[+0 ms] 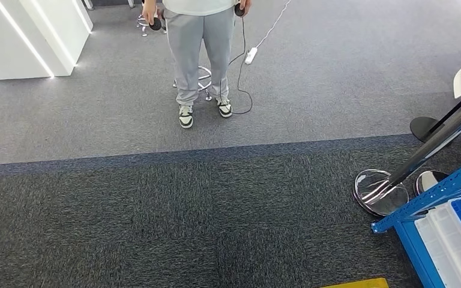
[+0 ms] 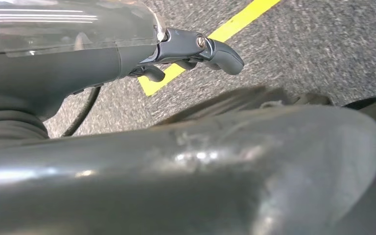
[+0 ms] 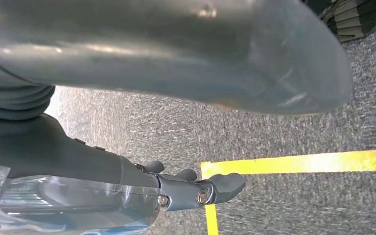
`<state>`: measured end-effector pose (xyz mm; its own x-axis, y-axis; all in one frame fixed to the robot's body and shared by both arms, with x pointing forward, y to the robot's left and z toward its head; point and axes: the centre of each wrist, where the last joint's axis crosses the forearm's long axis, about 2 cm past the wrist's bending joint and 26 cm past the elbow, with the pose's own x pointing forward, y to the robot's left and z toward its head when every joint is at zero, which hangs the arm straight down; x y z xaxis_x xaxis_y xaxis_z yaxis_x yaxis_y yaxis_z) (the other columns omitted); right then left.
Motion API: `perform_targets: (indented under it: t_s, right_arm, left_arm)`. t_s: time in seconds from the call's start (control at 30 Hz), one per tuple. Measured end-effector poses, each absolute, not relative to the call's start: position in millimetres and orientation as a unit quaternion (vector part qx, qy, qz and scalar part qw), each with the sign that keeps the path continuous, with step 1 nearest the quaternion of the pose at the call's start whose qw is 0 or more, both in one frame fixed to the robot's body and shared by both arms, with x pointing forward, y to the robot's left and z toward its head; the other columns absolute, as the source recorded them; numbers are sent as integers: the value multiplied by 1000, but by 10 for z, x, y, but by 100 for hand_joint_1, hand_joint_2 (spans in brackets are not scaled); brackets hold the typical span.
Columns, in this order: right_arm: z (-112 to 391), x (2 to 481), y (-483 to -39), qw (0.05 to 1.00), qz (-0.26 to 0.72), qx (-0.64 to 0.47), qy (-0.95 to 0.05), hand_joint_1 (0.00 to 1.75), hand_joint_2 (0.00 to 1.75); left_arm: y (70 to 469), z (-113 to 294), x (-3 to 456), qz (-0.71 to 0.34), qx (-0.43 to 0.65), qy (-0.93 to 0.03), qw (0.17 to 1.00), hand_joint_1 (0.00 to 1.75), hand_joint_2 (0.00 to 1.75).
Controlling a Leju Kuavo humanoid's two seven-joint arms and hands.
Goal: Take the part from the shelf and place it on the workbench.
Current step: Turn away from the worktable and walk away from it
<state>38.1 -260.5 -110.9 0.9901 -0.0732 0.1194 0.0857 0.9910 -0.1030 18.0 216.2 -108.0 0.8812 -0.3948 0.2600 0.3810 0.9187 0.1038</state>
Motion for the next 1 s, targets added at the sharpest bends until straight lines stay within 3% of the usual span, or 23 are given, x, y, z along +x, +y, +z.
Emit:
perform_targets:
  t_s: [1.0]
  right_arm:
    - [-1112, 370, -2618, 996, -42, -51, -53, 0, 0]
  left_arm:
    - [2163, -1079, 195, -219, 28, -131, 966, 0, 0]
